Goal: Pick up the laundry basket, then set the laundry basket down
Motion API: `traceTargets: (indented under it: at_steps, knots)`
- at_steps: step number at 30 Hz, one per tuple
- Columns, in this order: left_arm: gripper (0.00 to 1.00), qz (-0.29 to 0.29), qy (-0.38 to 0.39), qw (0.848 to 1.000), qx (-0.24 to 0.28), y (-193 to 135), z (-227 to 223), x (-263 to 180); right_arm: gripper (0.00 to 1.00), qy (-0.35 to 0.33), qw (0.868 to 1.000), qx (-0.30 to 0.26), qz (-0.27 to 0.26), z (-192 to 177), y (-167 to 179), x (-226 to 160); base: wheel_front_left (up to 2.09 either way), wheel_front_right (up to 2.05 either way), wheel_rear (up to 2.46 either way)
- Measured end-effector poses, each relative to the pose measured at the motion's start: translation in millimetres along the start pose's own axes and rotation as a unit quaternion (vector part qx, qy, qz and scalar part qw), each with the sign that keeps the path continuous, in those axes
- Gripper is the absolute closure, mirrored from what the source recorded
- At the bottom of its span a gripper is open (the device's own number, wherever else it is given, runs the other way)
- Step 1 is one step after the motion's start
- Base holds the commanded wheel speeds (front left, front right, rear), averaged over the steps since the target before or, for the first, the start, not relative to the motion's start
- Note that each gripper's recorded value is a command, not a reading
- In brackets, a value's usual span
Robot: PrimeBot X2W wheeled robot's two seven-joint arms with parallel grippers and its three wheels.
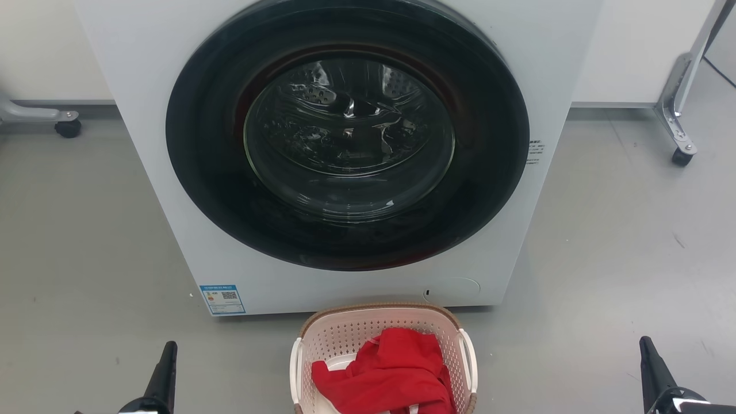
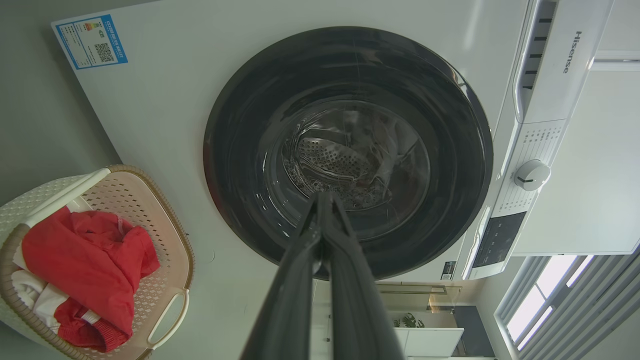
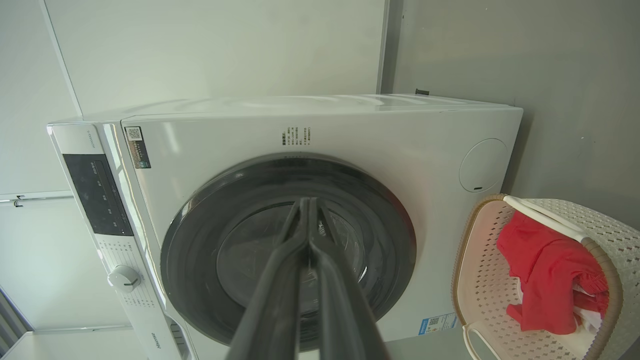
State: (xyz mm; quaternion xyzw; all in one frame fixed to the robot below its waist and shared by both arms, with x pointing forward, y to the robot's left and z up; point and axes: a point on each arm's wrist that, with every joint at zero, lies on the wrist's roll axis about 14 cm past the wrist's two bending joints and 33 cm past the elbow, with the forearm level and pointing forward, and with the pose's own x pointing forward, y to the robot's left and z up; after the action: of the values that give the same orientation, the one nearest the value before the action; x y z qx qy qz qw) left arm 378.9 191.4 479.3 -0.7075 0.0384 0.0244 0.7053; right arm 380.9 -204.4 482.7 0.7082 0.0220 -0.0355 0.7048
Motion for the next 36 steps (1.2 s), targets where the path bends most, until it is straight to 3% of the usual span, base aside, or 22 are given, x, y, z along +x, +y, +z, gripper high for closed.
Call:
traceTargets:
  at_steps: [19,20,27,36]
  knots:
    - [1.00,0.000,0.000,1.000,0.000,0,0,0,1.00,0.000,1.000,0.000,0.000,0,0,0,0.00,0.00,0.00]
    - [0.00,0.000,0.000,1.000,0.000,0,0,0,0.00,0.000,1.000,0.000,0.000,0,0,0,0.00,0.00,0.00]
    - [0.00,0.059,0.000,0.998,-0.011,40,-5,-18,0.00,0.002,0.998,0.013,-0.058,-7,-39,-17,0.00,0.00,0.00]
    - [0.00,0.057,0.003,0.998,-0.001,39,-12,-18,0.00,0.006,0.998,0.008,-0.060,-16,-40,-17,0.00,0.00,0.00]
